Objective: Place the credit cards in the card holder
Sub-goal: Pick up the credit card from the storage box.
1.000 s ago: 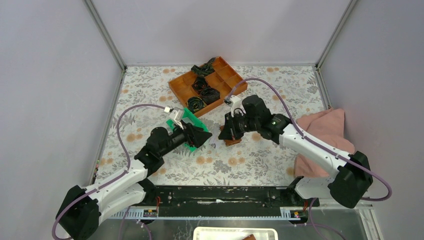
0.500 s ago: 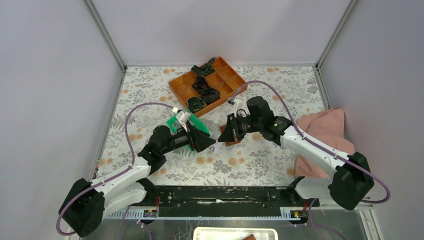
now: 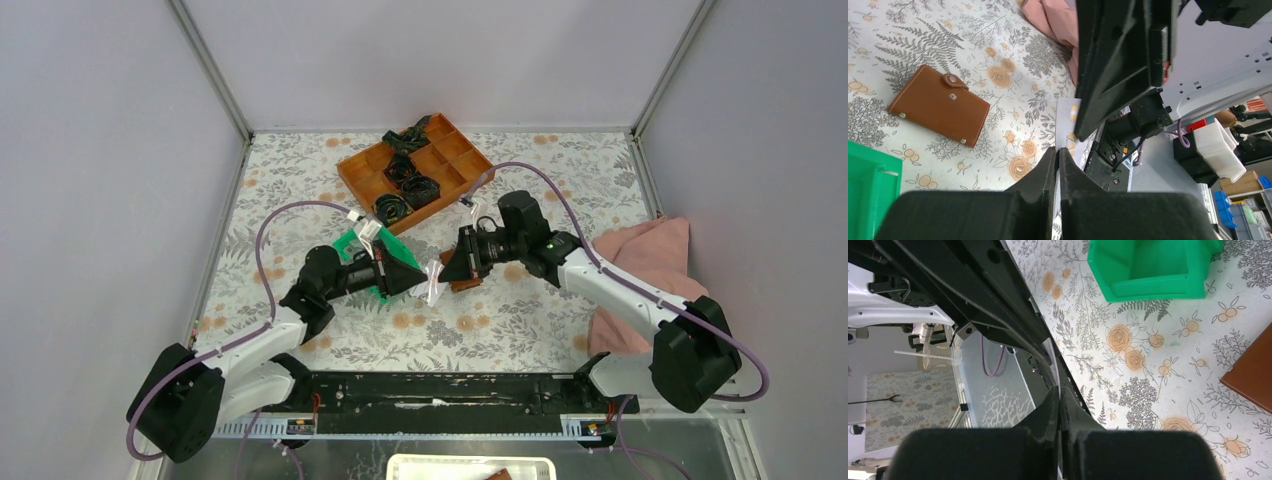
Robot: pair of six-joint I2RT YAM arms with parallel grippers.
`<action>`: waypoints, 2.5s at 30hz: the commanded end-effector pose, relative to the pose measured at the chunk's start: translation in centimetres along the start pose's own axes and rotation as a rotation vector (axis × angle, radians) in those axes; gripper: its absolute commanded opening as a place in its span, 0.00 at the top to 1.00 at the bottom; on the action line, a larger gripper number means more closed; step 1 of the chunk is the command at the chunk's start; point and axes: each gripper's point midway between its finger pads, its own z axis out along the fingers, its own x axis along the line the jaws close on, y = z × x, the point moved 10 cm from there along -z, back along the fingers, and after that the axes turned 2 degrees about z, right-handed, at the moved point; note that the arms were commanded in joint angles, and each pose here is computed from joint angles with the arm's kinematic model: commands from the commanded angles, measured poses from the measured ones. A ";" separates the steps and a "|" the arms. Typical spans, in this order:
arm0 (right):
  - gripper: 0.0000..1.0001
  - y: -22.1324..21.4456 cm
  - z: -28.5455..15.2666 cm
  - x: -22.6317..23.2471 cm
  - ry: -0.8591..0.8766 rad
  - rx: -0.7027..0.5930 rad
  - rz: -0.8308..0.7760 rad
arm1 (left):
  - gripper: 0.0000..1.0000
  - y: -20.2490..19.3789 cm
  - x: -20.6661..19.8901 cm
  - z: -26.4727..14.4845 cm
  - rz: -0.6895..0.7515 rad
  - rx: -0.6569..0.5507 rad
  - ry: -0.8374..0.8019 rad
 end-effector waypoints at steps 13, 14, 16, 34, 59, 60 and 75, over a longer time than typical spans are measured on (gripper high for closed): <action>0.61 2.9 -0.5 0.0 0.043 -0.125 -0.014 | 1.00 1.2 0.3 -0.1 -0.073 -0.154 -0.014; 0.56 2.9 -0.6 0.0 0.035 -0.140 -0.016 | 1.00 1.3 0.3 -0.2 -0.085 -0.183 -0.005; 0.50 2.9 -0.6 -0.2 0.021 -0.166 -0.019 | 1.00 1.4 0.3 -0.3 -0.116 -0.244 0.010; 0.48 1.6 0.5 -2.5 0.005 -0.342 0.030 | 1.00 0.7 0.2 0.2 -0.433 -0.603 0.090; 0.56 1.2 1.8 -3.6 0.082 -0.367 0.083 | 1.00 -0.7 0.4 2.1 -0.539 -0.639 0.135; 0.57 1.2 1.8 -3.6 0.085 -0.365 0.085 | 1.00 -0.7 0.3 2.2 -0.540 -0.637 0.135; 1.00 1.2 2.6 -4.2 0.179 -0.338 0.147 | 1.00 -1.1 0.5 2.9 -0.573 -0.628 0.113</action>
